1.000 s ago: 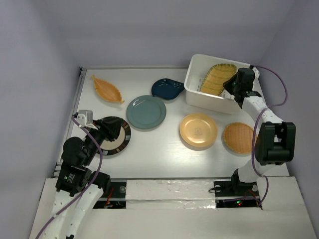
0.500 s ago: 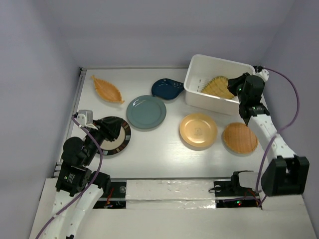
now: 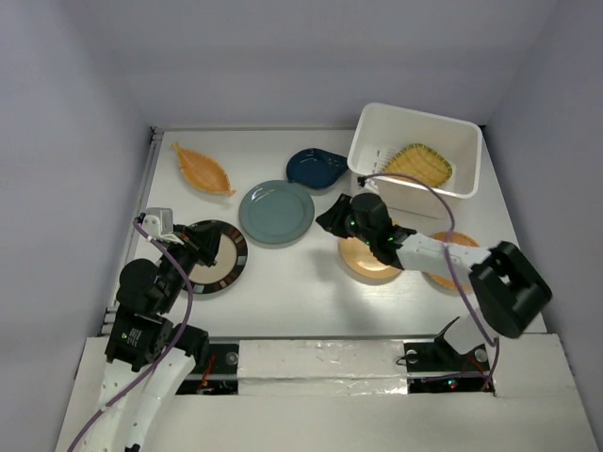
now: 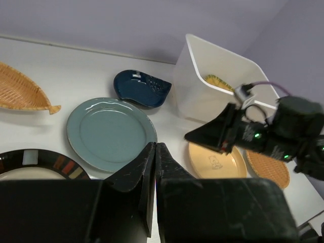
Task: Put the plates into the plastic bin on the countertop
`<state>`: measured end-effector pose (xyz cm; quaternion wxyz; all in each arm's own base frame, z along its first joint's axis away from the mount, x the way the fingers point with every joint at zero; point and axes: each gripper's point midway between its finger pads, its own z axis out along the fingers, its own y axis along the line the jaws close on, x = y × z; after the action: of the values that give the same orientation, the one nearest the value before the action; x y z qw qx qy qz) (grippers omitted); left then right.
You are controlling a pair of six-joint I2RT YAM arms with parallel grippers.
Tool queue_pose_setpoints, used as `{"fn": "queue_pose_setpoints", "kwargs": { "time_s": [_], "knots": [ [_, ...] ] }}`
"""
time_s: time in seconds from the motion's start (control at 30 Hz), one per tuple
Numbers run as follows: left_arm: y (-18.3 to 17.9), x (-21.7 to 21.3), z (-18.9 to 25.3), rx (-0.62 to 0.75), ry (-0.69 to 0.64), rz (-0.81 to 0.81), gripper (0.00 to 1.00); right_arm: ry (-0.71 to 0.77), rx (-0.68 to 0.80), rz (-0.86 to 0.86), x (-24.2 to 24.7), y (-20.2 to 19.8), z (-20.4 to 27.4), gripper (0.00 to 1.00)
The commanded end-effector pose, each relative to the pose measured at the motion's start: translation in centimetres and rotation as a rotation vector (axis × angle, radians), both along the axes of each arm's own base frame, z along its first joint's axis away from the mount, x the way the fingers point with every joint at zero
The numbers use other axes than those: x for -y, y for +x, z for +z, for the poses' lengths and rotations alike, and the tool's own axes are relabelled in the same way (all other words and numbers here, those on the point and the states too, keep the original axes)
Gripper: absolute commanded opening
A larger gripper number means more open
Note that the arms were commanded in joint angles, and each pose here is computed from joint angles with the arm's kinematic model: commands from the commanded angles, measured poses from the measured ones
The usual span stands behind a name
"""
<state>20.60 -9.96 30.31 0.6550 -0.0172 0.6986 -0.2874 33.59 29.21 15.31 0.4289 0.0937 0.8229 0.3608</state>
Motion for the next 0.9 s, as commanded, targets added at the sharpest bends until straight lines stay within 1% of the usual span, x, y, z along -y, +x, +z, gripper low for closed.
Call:
{"fn": "queue_pose_setpoints", "kwargs": {
  "time_s": [0.0,0.07,0.1,0.13,0.17,0.27,0.3,0.37,0.4,0.6,0.63,0.7,0.73,0.77,0.8,0.83,0.87],
  "knots": [
    [0.1,-0.2,0.6,0.018,-0.012,0.017,0.0,0.131,-0.009,-0.082,-1.7,1.6,-0.2,0.33],
    [0.0,-0.3,0.7,0.023,-0.014,0.017,0.03,0.148,-0.047,-0.118,-2.7,2.0,-2.3,0.44],
    [0.0,-0.3,0.7,0.022,-0.014,0.017,0.04,0.139,-0.056,-0.119,-2.8,2.1,-3.1,0.44],
    [0.0,-0.3,0.7,0.023,-0.014,0.016,0.06,0.15,-0.065,-0.124,-3.2,2.5,-3.4,0.48],
    [0.0,-0.3,0.7,0.024,-0.013,0.016,0.07,0.135,-0.09,-0.131,-3.3,2.7,-5.0,0.48],
    [0.0,-0.2,0.8,0.025,-0.013,0.014,0.1,0.17,-0.114,-0.147,-3.9,3.2,-6.0,0.49],
    [0.0,-0.2,0.8,0.025,-0.013,0.014,0.1,0.16,-0.134,-0.153,-4.1,3.3,-7.2,0.49],
    [0.0,-0.2,0.7,0.025,-0.011,0.013,0.11,0.17,-0.147,-0.154,-4.6,3.8,-7.7,0.49],
    [-0.1,-0.2,0.7,0.025,-0.011,0.011,0.11,0.16,-0.167,-0.158,-4.8,3.9,-8.9,0.49],
    [0.0,-0.1,0.7,0.024,-0.009,0.008,0.12,0.22,-0.176,-0.176,-6.0,5.1,-9.9,0.46],
    [0.0,-0.1,0.7,0.024,-0.009,0.008,0.12,0.23,-0.181,-0.185,-6.1,5.3,-10.2,0.41],
    [0.1,-0.2,0.6,0.021,-0.009,0.011,0.12,0.249,-0.177,-0.197,-6.1,5.5,-10.0,0.27],
    [0.1,-0.2,0.6,0.018,-0.008,0.011,0.12,0.255,-0.181,-0.211,-5.6,5.2,-10.3,0.16],
    [0.1,-0.2,0.6,0.019,-0.009,0.011,0.12,0.288,-0.153,-0.208,-5.5,5.2,-8.8,0.13],
    [0.1,-0.2,0.6,0.019,-0.008,0.011,0.13,0.291,-0.147,-0.205,-5.5,4.7,-8.5,0.11],
    [0.1,-0.1,0.6,0.019,-0.008,0.01,0.13,0.28,-0.149,-0.216,-4.7,4.0,-8.8,0.06],
    [0.1,-0.1,0.7,0.022,-0.01,0.01,0.13,0.306,-0.118,-0.212,-4.4,3.9,-7.0,0.03]
  ]
}}
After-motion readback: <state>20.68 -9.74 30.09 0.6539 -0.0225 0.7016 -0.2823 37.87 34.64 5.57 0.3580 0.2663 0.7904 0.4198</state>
